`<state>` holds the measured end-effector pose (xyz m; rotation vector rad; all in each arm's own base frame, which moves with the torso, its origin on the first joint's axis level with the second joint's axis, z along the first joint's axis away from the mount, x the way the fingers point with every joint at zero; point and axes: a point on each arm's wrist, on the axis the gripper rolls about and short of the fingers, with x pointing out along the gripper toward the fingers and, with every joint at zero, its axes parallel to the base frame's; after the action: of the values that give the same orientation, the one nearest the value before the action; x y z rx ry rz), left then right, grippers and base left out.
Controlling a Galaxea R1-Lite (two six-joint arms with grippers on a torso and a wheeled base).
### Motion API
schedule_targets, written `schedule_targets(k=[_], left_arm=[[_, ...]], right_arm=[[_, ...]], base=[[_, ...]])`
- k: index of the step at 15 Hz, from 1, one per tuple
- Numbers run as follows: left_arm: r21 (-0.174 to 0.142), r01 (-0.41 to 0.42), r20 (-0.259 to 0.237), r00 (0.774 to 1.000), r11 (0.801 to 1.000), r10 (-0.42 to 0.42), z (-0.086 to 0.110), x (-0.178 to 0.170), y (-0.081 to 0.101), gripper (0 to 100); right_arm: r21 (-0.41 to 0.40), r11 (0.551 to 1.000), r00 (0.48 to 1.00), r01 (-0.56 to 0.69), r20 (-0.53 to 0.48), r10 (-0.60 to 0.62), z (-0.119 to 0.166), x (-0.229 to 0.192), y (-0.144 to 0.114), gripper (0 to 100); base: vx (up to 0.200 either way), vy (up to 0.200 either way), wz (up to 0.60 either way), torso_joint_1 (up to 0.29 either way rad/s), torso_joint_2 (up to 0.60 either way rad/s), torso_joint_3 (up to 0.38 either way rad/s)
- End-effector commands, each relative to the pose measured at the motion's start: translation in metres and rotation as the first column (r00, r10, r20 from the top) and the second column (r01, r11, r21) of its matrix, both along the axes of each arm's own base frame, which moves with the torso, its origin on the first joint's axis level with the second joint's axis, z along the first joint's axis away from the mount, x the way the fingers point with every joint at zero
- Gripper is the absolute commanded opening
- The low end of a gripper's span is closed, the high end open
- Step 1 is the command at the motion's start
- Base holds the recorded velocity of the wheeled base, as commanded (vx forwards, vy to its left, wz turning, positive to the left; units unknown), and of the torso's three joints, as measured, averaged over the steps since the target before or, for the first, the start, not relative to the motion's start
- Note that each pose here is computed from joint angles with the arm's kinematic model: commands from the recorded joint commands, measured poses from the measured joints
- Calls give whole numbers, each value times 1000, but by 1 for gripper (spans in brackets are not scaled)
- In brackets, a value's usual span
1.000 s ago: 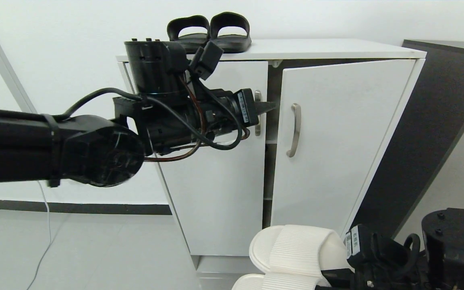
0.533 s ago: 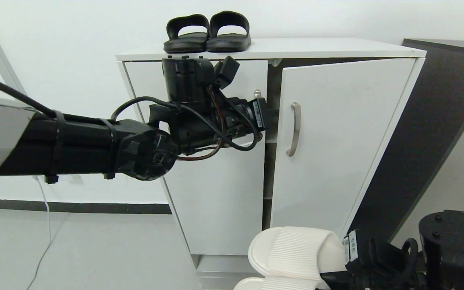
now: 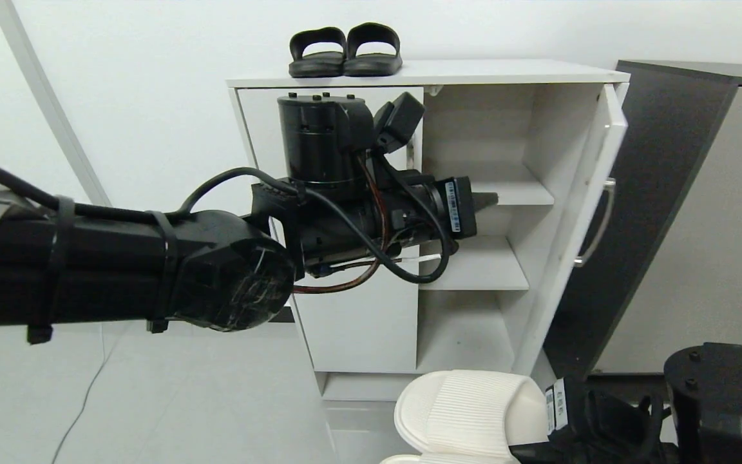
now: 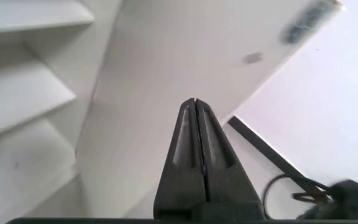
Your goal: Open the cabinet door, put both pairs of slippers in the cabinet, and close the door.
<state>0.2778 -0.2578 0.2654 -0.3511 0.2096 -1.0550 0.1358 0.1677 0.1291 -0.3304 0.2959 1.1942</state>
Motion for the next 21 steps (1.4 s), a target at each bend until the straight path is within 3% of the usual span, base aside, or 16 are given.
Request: schedule_targets(k=[1,3,4,5,7,9,10,12,13,14,16,17,18,20,21], left_arm=[[5,-29,20,999,1000,29,3,-2,7,0],[66,-142,81,987,988,137,0,-9,24,0],[73,-191,102,978,979,183,3,-22,39,0],[60,-220,122,970,974,211,10,-44,59,0],[55,-304,147,945,951,294,16,-85,105,0],[60,-421,170,898,905,407,12,-127,150,0],[73,-484,168,868,872,467,7,-146,170,0],[122,-632,175,772,765,611,-15,-204,224,0],[141,-696,185,718,704,672,-29,-232,241,0],[158,-760,195,650,630,735,-42,-256,253,0],[145,-850,212,526,506,824,-63,-289,265,0],[140,-880,220,474,454,852,-79,-300,266,0],[136,-898,244,440,418,864,-95,-307,267,0],[171,-917,314,397,360,863,-128,-314,266,0],[191,-926,310,371,325,875,-145,-312,264,0]], right_arm=[[1,1000,1000,2,-1,-2,0,1,0,0],[0,999,999,39,-13,-39,-1,10,0,0],[7,997,997,79,-15,-79,0,19,-2,0],[12,994,994,105,-24,-105,1,25,-4,0],[15,991,991,132,-33,-131,1,30,-6,0],[22,989,989,148,-26,-147,3,34,-7,0],[24,987,987,159,-25,-159,3,36,-9,0],[28,982,982,186,-26,-185,4,43,-11,0],[38,980,980,197,-41,-196,5,45,-10,0],[49,978,979,203,-45,-201,6,46,-9,0],[55,972,973,228,-30,-227,7,47,-9,0],[58,966,968,252,-20,-252,8,48,-9,0],[65,962,965,264,-13,-264,9,49,-9,0],[87,956,960,280,-34,-278,10,51,-7,0],[86,951,955,295,-55,-292,8,53,-5,0]], base=[[0,0,0,0,0,0],[0,0,0,0,0,0],[0,0,0,0,0,0],[0,0,0,0,0,0],[0,0,0,0,0,0],[0,0,0,0,0,0],[0,0,0,0,0,0],[0,0,0,0,0,0],[0,0,0,0,0,0],[0,0,0,0,0,0],[0,0,0,0,0,0],[0,0,0,0,0,0],[0,0,0,0,0,0],[0,0,0,0,0,0],[0,0,0,0,0,0]])
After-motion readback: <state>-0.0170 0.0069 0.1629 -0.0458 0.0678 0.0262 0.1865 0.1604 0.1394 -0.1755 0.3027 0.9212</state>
